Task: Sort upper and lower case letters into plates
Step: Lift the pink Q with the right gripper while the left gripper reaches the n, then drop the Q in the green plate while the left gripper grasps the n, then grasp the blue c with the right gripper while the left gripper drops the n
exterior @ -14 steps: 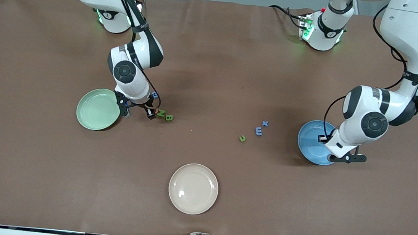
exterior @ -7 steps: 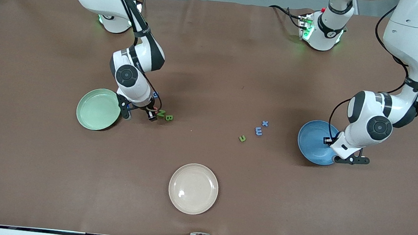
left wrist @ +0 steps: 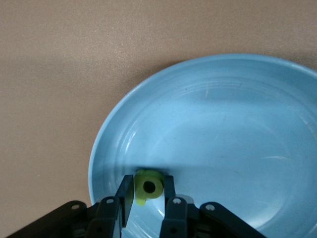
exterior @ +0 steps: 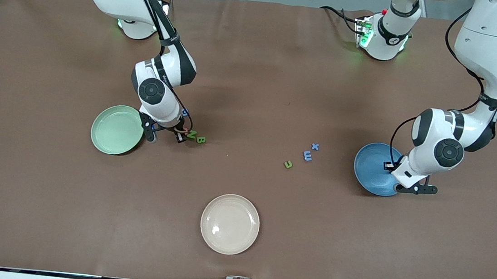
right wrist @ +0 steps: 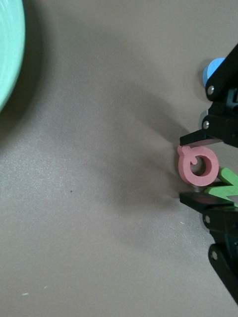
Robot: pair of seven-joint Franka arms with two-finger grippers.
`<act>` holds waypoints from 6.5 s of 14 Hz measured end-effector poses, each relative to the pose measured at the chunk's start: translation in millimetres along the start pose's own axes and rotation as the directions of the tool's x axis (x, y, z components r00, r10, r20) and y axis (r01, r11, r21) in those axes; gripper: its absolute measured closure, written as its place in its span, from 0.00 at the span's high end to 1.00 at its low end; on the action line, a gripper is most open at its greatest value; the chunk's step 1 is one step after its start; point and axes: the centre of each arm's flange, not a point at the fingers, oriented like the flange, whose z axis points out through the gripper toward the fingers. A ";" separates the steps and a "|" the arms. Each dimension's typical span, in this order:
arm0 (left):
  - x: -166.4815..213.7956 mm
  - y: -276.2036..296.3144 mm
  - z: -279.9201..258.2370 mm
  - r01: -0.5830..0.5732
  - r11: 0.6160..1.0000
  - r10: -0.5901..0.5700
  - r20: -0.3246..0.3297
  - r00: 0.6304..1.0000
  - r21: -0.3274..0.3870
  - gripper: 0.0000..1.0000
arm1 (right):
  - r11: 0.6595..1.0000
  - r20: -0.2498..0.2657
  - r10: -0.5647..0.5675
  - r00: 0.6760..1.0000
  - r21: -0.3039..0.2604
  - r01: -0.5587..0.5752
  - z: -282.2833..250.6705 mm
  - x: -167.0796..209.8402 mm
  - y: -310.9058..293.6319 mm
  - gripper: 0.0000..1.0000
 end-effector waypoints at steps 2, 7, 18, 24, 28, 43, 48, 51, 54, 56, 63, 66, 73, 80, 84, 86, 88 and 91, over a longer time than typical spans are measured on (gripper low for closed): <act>2.9 3.2 -8.4 -0.005 1.000 0.005 -0.017 1.000 -0.003 0.49 | 1.000 0.000 -0.004 1.000 0.004 0.004 -0.1 -4.0 -0.3 0.47; 10.2 54.0 -64.5 -0.033 0.999 0.033 -0.039 0.999 -0.023 0.99 | 1.000 -0.002 -0.001 1.000 -0.001 0.001 5.4 -15.3 1.0 0.50; -0.7 266.7 -97.2 0.302 0.945 -0.311 -0.052 0.949 -0.129 1.00 | 0.997 0.001 -0.052 0.999 -0.057 0.052 -3.3 1.5 -1.6 0.36; -14.8 343.5 -64.0 0.430 0.893 -0.434 -0.004 0.901 -0.132 1.00 | 0.973 0.064 -0.210 0.976 -0.081 0.214 -71.7 118.9 14.8 0.36; -20.3 355.6 -50.3 0.444 0.888 -0.446 0.010 0.895 -0.121 0.98 | 0.956 0.079 -0.274 0.958 -0.087 0.281 -57.4 127.2 43.0 0.36; -18.9 364.4 -27.1 0.462 0.874 -0.465 0.012 0.885 -0.152 0.48 | 0.915 0.098 -0.391 0.915 -0.061 0.398 -10.2 195.9 114.8 0.60; -16.1 362.9 -27.1 0.464 0.870 -0.470 0.005 0.883 -0.164 0.33 | 0.843 0.189 -0.507 0.841 -0.093 0.530 -80.6 175.8 66.9 1.00; -15.6 363.0 -26.6 0.464 0.870 -0.470 0.004 0.882 -0.167 0.26 | 0.800 0.192 -0.573 0.797 -0.084 0.595 -125.5 141.7 43.0 1.00; -13.3 362.1 -29.1 0.466 0.868 -0.473 0.001 0.881 -0.171 0.26 | 0.743 0.176 -0.646 0.743 -0.077 0.664 -119.4 91.6 36.4 1.00; -8.4 356.3 -39.3 0.470 0.867 -0.478 -0.005 0.879 -0.163 0.26 | 0.718 0.135 -0.683 0.718 -0.054 0.694 -103.8 66.6 38.4 1.00; 13.1 258.1 -121.8 0.387 0.920 -0.389 -0.019 0.921 -0.059 0.26 | 0.725 -0.009 -0.688 0.725 0.029 0.688 -45.5 8.2 61.0 1.00; 12.1 202.6 -114.3 0.326 0.945 -0.327 -0.002 0.945 -0.025 0.26 | 0.730 -0.026 -0.682 0.731 0.037 0.683 -26.8 -7.1 61.3 1.00; 16.9 90.6 -70.5 0.200 0.980 -0.200 -0.028 0.979 -0.005 0.26 | 0.727 -0.017 -0.686 0.727 0.019 0.686 -6.5 -10.6 64.7 1.00; 19.2 65.9 -37.0 0.148 0.989 -0.147 -0.078 0.986 0.007 0.26 | 0.713 -0.035 -0.700 0.713 0.027 0.701 11.8 -22.3 87.6 0.98; 24.9 56.2 -17.0 0.144 0.990 -0.144 -0.098 0.985 -0.005 0.26 | 0.715 -0.034 -0.698 0.715 0.026 0.699 12.9 -44.9 90.7 0.97; 25.2 55.7 -12.0 0.138 0.990 -0.137 -0.099 0.986 -0.002 0.26 | 0.712 -0.035 -0.701 0.712 0.026 0.702 14.2 -47.6 91.7 0.95; 25.1 55.7 -11.1 0.137 0.991 -0.137 -0.098 0.986 -0.002 0.26 | 0.712 -0.036 -0.701 0.712 0.025 0.702 17.6 -47.2 92.8 0.93; 25.2 55.7 -10.9 0.137 0.991 -0.136 -0.098 0.986 -0.002 0.30 | 0.712 -0.039 -0.700 0.713 0.027 0.701 21.8 -46.3 93.1 0.91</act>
